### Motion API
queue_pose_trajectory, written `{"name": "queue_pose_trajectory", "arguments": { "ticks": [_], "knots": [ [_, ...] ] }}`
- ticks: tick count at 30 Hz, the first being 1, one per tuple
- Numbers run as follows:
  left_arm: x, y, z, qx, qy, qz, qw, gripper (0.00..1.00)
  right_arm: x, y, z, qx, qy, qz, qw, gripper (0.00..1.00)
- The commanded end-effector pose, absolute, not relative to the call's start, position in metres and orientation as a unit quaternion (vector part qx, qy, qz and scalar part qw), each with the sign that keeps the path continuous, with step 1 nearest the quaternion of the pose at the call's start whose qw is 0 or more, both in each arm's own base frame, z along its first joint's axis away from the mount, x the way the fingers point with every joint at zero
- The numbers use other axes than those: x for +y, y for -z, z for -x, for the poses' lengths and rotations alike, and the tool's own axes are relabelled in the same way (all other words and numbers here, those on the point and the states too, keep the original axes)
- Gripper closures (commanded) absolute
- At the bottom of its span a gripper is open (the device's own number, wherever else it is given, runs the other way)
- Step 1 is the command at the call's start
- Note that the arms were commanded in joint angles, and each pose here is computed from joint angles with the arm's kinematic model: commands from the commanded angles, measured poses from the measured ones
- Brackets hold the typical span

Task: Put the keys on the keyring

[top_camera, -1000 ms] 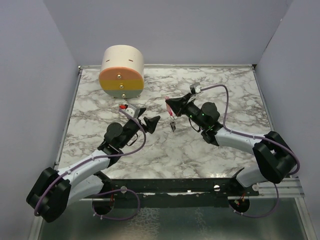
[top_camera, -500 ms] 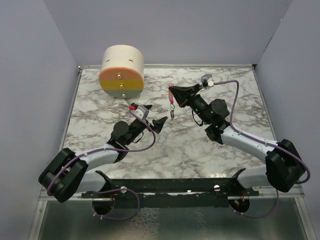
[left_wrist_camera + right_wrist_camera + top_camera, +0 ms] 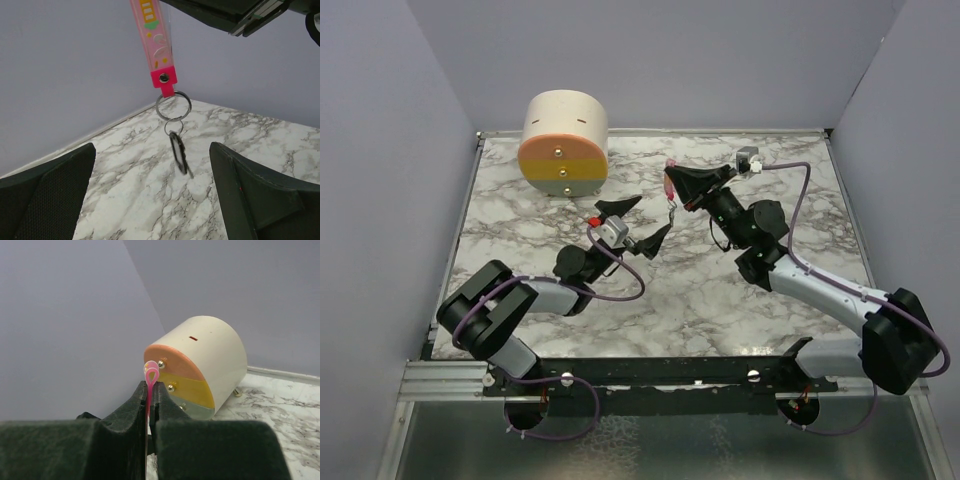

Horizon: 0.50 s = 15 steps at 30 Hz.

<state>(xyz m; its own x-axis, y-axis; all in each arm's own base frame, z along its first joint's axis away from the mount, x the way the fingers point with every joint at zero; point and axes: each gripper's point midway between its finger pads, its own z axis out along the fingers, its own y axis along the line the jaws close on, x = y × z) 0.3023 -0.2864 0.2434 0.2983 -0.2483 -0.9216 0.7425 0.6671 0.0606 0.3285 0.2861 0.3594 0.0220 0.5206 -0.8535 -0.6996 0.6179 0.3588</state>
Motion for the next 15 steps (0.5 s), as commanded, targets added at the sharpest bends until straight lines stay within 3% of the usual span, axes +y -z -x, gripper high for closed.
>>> {"name": "queue_pose_trajectory", "arguments": {
  "ticks": [1,10,15],
  "knots": [
    [-0.301,-0.28,-0.294,0.419,0.346,-0.256,0.8,0.01,0.278,-0.389,-0.323,0.522,-0.44,0.063,0.728,0.99],
    [-0.314,-0.274,-0.304,0.421,0.349,-0.237,0.803,0.01,0.275,-0.394,-0.316,0.515,-0.452,0.061,0.725,0.99],
    [-0.319,-0.271,-0.31,0.423,0.351,-0.234,0.802,0.1,0.272,-0.397,-0.312,0.512,-0.455,0.059,0.726,0.99]
  ]
}}
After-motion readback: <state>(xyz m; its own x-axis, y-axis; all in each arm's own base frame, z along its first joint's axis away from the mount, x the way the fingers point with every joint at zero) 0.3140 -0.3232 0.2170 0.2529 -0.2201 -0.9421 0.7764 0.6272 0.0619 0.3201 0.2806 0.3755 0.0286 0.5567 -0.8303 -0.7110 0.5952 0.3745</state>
